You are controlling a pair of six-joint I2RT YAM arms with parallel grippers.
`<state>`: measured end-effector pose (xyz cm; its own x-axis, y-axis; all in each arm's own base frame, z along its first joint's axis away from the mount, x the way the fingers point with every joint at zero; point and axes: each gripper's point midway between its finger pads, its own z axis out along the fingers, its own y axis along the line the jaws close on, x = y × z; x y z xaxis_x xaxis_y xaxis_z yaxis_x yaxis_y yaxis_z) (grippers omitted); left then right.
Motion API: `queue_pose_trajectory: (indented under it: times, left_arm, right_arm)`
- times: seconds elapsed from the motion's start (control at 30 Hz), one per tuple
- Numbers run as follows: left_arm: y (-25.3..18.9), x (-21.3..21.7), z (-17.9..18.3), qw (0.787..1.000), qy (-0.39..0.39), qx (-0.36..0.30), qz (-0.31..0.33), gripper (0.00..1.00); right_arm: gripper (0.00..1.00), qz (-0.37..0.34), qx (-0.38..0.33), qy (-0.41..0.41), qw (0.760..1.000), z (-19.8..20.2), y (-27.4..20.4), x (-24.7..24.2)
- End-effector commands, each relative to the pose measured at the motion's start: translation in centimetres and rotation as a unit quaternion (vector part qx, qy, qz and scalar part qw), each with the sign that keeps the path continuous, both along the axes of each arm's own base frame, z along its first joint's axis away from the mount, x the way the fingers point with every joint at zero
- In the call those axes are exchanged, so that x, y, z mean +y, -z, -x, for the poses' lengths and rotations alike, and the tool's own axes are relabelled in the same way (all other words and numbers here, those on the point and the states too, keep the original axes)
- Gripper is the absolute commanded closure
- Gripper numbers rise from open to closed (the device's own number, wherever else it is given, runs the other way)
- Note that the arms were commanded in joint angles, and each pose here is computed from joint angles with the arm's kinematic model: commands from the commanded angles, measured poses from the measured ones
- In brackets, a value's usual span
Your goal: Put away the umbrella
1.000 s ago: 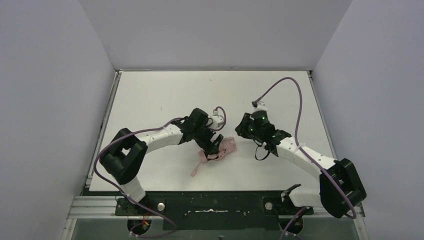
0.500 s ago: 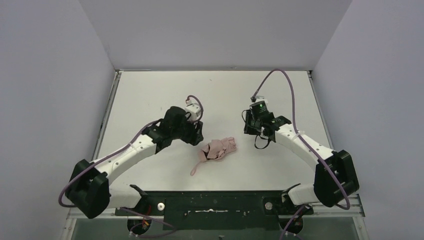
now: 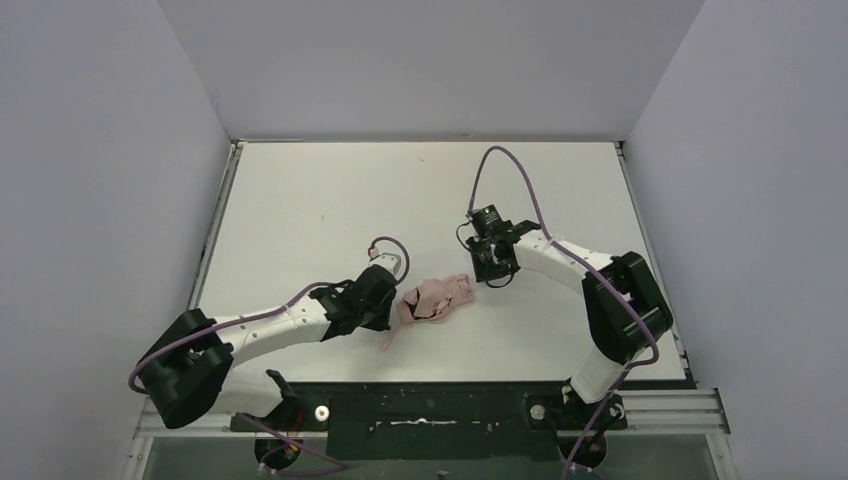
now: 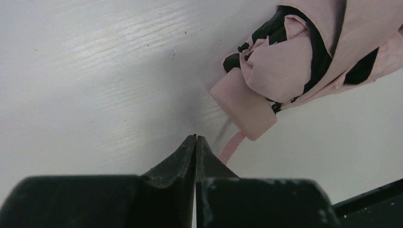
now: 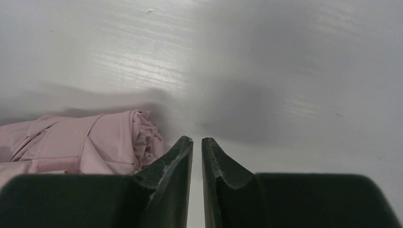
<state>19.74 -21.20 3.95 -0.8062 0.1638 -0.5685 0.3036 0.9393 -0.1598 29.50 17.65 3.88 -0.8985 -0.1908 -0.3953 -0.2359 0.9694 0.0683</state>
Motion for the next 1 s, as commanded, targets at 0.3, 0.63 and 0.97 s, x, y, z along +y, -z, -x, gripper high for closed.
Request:
queue_pose_trajectory:
  times: [0.3, 0.63, 0.97]
  left_arm:
    - [-0.4, -8.2, -5.3, 0.995, 0.042, -0.036, 0.084, 1.0]
    - [-3.9, -2.6, -11.4, 0.995, -0.018, -0.054, 0.082, 0.9]
    - [-12.4, 6.5, -10.1, 0.981, -0.105, -0.155, 0.053, 0.25]
  right_arm:
    - [0.88, -0.17, 0.036, -0.045, 0.984, 2.0, -1.7, 7.9]
    - [0.73, -0.049, -0.1, 0.089, 0.99, -1.7, -5.7, -0.9]
    - [0.58, -0.033, -0.284, 0.127, 0.95, -2.3, -15.0, -7.2]
